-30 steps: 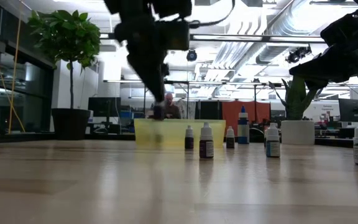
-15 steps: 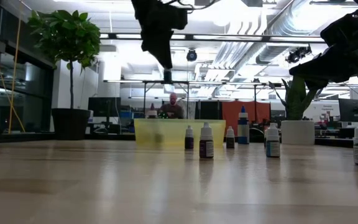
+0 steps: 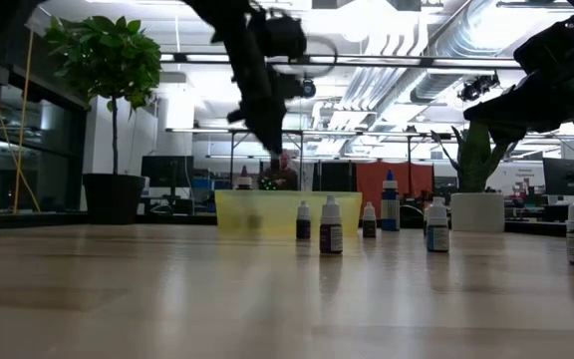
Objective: Pick & Place food coloring
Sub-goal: Put the top small red food coloring bottle into the yellow container
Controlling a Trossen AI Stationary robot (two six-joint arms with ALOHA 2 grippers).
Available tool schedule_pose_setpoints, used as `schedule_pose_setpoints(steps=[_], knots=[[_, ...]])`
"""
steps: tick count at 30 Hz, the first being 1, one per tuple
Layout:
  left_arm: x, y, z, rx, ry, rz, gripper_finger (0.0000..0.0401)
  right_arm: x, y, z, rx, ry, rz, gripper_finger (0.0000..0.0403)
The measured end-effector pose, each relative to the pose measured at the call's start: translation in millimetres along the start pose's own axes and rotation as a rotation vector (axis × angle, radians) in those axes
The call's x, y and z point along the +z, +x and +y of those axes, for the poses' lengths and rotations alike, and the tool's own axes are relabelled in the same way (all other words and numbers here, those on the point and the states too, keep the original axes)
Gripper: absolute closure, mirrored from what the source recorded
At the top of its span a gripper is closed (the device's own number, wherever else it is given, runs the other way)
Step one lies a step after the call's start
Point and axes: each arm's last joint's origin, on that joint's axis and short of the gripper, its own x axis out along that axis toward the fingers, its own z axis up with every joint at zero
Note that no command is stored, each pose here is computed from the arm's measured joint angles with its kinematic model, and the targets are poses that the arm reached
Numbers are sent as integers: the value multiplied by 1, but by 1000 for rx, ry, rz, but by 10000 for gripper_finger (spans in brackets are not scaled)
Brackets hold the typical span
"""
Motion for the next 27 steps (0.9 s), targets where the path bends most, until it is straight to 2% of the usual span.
schedule_pose_setpoints(steps=[4, 11, 19, 27], knots=[[3, 23, 11, 18, -146, 23, 374, 0, 0, 0, 0, 0, 0, 402], [6, 55, 17, 5, -298, 29, 374, 0, 0, 0, 0, 0, 0, 402], [1, 82, 13, 31, -359, 65, 374, 0, 0, 0, 0, 0, 0, 402], [-2, 87, 11, 47, -375, 85, 374, 0, 0, 0, 0, 0, 0, 402]])
